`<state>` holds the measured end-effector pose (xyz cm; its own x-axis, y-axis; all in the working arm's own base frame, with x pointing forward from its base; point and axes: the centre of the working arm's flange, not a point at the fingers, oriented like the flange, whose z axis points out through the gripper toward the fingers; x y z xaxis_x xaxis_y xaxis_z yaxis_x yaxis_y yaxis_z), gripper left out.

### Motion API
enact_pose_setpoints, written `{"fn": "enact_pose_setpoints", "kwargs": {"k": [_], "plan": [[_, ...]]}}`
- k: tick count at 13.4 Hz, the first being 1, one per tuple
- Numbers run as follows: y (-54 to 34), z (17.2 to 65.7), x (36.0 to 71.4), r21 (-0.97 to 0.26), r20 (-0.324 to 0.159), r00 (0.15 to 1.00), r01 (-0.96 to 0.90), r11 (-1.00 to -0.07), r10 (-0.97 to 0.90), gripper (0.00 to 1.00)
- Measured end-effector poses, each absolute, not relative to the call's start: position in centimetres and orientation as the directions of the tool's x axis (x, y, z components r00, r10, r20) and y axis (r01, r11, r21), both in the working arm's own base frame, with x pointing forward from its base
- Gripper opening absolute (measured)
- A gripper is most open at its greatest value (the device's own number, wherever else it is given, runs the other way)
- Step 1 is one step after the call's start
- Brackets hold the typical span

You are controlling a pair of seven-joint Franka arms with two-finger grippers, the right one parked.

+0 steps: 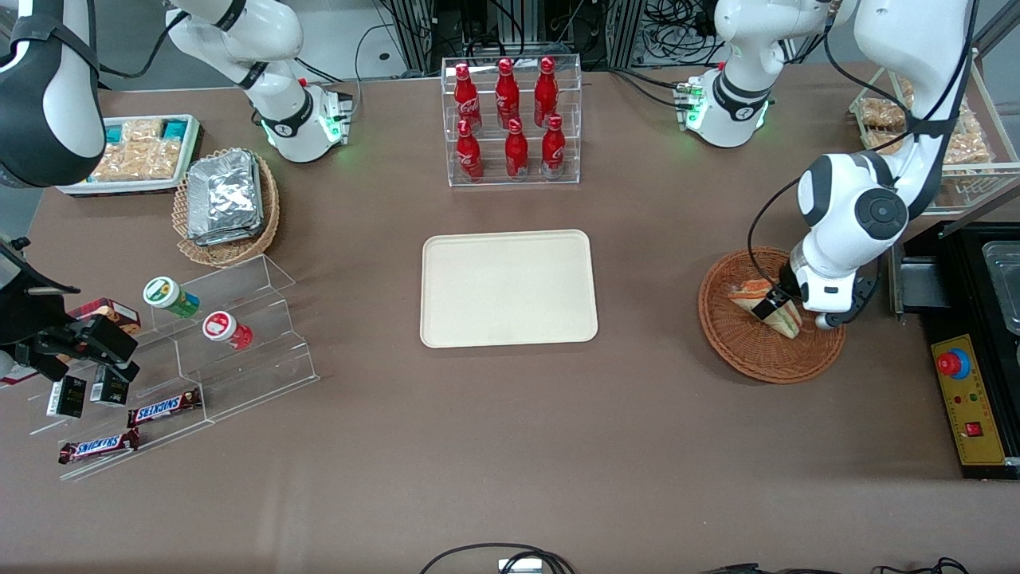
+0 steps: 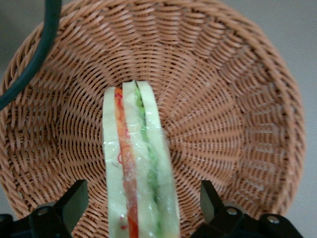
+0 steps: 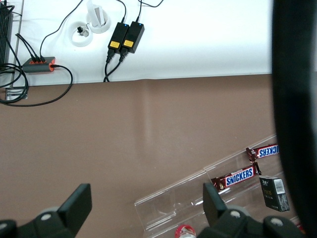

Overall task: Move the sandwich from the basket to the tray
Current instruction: 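Lower the open left gripper around the sandwich and close it, then lift the sandwich out of the basket and carry it toward the tray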

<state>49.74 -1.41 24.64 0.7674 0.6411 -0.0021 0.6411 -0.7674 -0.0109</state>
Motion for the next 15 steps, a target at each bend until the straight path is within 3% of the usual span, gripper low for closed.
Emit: {"fn": "enact_pose_setpoints", "kwargs": {"k": [5,6,10,11,15], "plan": [[-1.3,22.5,49.5,-0.01,-0.013,0.755,0.655,-0.756,0.655,1.0],[-1.3,22.4,49.5,-0.01,-0.013,0.747,0.665,-0.747,0.665,0.93],[-1.3,22.4,49.5,-0.009,-0.011,0.732,0.681,-0.732,0.681,0.48],[-1.3,22.5,49.6,-0.008,-0.011,0.73,0.683,-0.73,0.683,0.42],[-1.3,23.8,50.3,0.006,0.007,0.724,0.69,-0.724,0.69,0.34]]}}
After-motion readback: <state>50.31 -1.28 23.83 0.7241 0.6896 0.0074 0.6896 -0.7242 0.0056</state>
